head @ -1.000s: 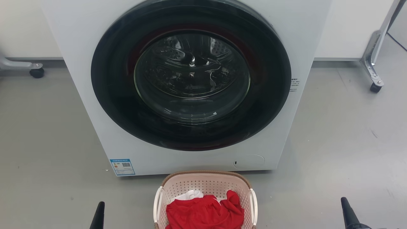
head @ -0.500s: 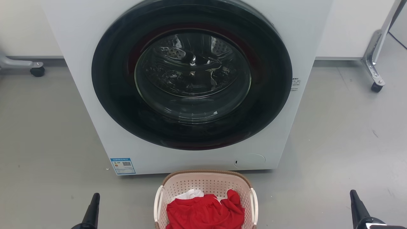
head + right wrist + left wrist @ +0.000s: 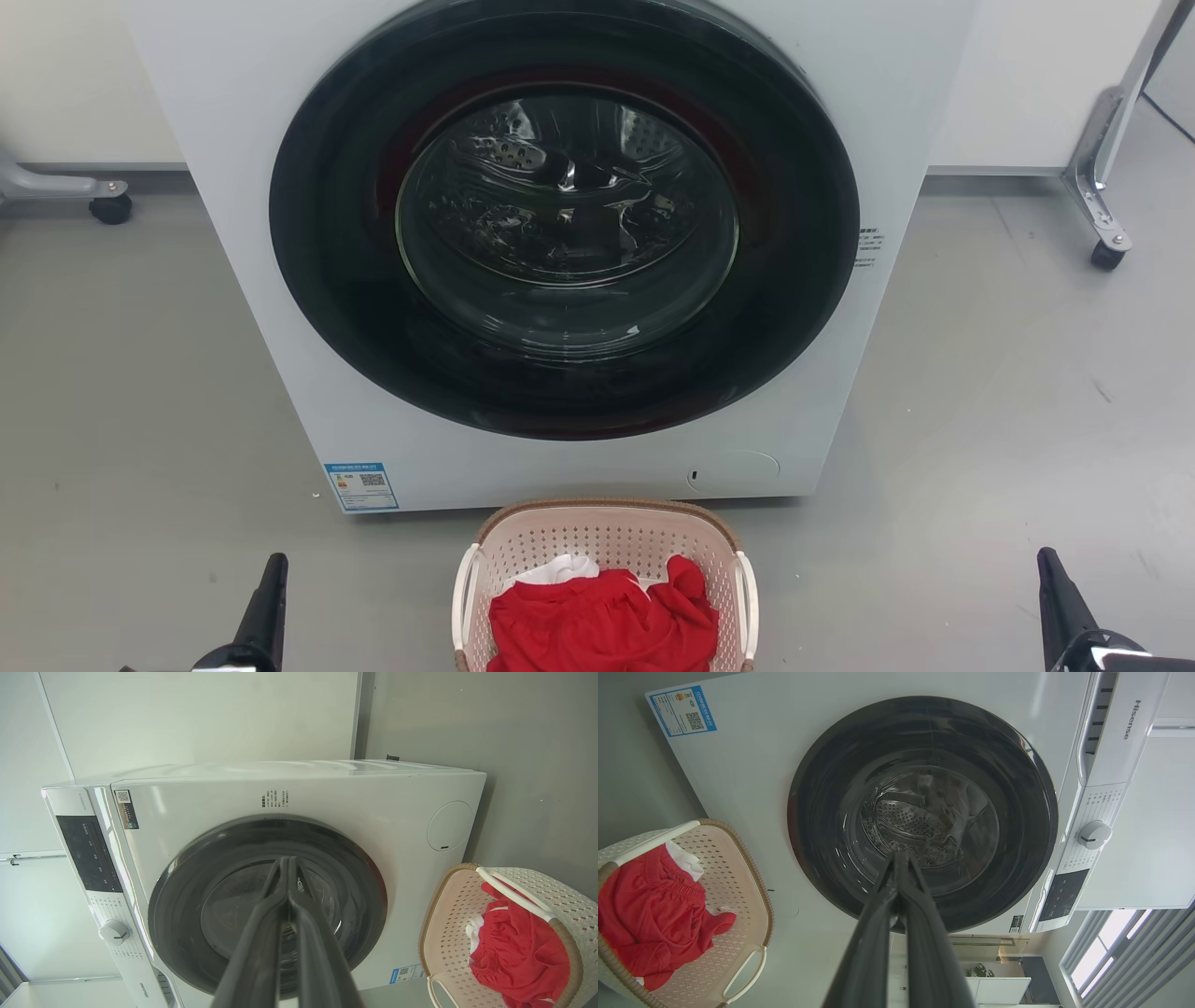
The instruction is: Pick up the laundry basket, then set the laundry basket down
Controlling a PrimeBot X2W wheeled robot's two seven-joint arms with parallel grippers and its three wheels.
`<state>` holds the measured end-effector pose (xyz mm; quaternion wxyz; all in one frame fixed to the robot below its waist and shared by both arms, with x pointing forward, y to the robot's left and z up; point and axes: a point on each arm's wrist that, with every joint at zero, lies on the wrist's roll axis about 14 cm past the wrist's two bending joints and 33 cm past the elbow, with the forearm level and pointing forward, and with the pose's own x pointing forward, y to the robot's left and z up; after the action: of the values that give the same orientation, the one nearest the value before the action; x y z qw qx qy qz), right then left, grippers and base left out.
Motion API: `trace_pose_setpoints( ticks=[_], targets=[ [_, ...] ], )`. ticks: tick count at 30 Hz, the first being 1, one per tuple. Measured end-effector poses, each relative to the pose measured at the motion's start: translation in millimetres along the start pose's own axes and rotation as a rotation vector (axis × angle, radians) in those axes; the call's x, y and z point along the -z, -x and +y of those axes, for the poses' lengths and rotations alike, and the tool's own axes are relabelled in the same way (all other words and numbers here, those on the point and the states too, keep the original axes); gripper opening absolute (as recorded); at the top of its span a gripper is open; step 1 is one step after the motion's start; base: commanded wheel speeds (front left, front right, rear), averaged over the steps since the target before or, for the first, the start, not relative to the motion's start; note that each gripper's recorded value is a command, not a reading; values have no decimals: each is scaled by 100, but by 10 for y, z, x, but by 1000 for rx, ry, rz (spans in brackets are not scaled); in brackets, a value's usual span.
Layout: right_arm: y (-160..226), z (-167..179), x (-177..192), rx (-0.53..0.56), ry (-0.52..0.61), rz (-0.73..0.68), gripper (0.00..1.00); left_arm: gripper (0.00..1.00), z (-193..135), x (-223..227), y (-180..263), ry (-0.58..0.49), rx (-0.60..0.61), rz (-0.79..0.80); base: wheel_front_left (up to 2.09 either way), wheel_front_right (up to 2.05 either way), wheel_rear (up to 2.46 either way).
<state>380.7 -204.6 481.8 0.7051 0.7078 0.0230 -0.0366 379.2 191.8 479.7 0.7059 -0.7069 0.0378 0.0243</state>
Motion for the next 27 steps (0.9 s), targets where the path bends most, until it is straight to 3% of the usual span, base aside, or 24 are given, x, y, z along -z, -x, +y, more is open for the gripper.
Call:
trace_pose_setpoints(
  ticks=[27],
  targets=[
    [0, 0, 0, 0, 0, 0, 0, 0, 0, 1, 0, 0, 0, 0, 0, 0, 0]
  ],
)
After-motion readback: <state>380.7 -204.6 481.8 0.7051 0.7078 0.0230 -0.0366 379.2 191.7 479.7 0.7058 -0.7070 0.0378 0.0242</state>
